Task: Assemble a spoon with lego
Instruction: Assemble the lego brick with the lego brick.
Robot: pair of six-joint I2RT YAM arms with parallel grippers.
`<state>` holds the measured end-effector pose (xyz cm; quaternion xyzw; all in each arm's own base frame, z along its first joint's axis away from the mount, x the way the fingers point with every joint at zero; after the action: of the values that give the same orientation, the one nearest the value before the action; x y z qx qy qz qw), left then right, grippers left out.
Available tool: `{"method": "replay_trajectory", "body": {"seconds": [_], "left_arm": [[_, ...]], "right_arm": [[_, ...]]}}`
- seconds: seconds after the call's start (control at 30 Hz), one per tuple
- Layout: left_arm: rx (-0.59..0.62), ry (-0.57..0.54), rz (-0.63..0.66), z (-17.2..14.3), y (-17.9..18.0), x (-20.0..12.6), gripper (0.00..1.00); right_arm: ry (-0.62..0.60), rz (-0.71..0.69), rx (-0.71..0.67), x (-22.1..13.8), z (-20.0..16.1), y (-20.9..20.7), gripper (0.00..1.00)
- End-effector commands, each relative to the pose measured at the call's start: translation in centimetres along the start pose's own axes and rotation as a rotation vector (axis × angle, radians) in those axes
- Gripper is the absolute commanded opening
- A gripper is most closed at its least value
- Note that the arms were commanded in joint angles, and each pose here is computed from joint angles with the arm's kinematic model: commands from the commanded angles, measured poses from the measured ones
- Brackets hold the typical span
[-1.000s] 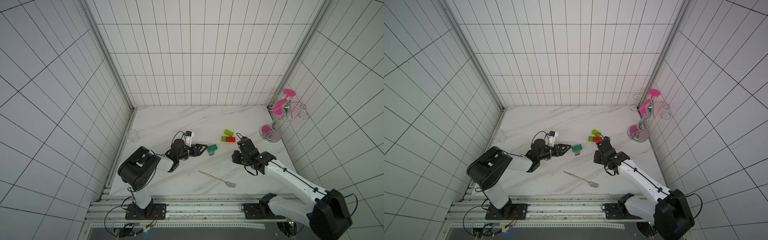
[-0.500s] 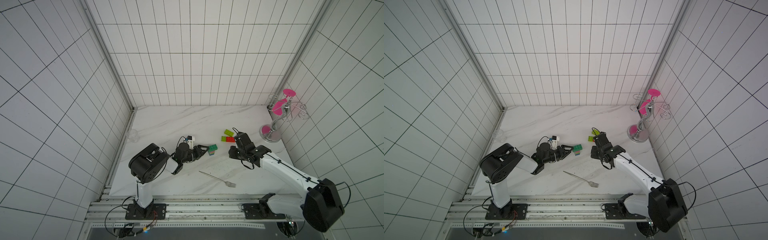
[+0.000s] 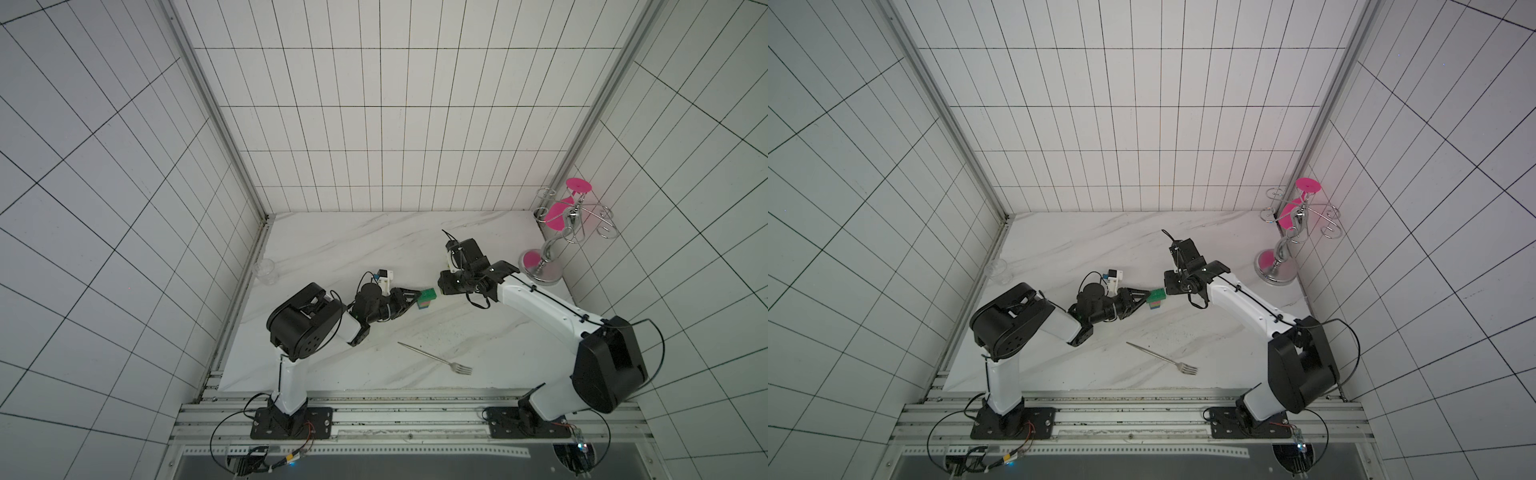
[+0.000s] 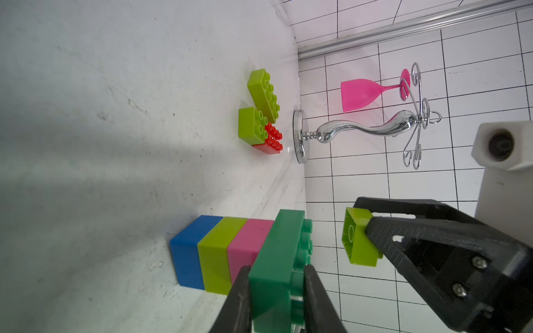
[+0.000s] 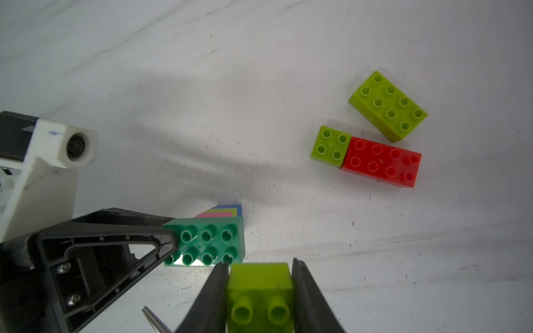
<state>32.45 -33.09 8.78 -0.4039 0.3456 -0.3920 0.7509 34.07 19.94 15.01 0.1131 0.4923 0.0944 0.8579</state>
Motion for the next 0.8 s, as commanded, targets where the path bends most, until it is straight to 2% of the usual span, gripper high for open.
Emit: {"method": "replay_trajectory", "body": {"seconds": [0.0,0.17,0.77], "left_arm": [[-0.001,0.034,0.021,-0.5,0.4,0.3,0.23],[0.001,0.054,0.026,-0.6,0.4,0.6,0.23],[-0.015,0.075,0.024,-1.1,1.1,0.6,0.23]], "right_arm": [[0.034,-0.037,-0.092,0.1,-0.2,0.9,0.23],[0.058,-0.001,-0.12,1.5,-0.8,1.7,0.23],[0.064,-0.084,-0.151,3.9,-0.9,0.1,0.21]]}}
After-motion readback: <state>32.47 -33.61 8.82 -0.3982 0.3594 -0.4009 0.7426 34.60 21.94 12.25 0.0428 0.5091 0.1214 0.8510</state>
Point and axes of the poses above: each gripper's point midway between its finger pads, its own x axis out along the fingers, its own y axis along the line the jaws close on, z = x × y, the point moved 1 cm from there along -x, back along the fingers, and after that the axes turned 15 degrees about x, right-handed, at the moved point
